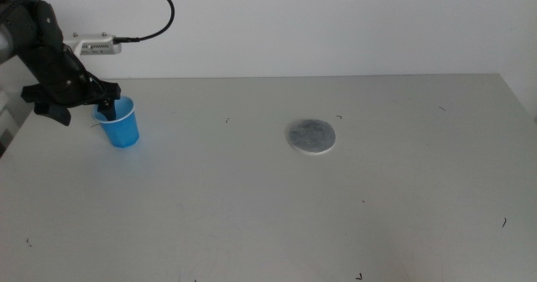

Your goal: Place an empty cup on a cup mat.

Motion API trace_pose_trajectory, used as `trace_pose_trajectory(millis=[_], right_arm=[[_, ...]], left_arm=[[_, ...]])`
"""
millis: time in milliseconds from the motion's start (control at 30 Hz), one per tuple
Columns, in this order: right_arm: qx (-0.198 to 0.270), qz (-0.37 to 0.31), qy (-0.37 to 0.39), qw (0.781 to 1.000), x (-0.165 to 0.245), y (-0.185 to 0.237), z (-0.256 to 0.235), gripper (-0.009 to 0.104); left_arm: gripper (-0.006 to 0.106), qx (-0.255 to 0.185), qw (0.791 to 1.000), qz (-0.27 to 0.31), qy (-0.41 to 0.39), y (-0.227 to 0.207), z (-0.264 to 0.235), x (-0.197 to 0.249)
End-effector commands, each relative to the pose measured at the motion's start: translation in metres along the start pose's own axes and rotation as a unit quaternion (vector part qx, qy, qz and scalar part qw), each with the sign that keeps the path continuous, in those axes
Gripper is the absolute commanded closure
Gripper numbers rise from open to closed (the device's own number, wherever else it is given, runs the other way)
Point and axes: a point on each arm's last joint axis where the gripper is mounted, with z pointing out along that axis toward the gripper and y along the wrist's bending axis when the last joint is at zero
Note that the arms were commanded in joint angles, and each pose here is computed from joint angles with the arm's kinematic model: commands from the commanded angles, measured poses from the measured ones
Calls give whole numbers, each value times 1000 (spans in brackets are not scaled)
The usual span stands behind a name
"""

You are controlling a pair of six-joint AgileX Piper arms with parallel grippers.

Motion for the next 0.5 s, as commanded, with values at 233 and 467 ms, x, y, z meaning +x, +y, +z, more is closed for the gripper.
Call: trace_pose_trajectory(millis=[233, 467], right_arm=[[3, -9, -53, 999, -11, 0, -3, 1], [3, -9, -53, 999, -11, 0, -3, 1]], left_arm=[[69, 31, 997, -26, -69, -6, -19, -16], [100, 37, 997, -26, -64, -9, -26, -15]])
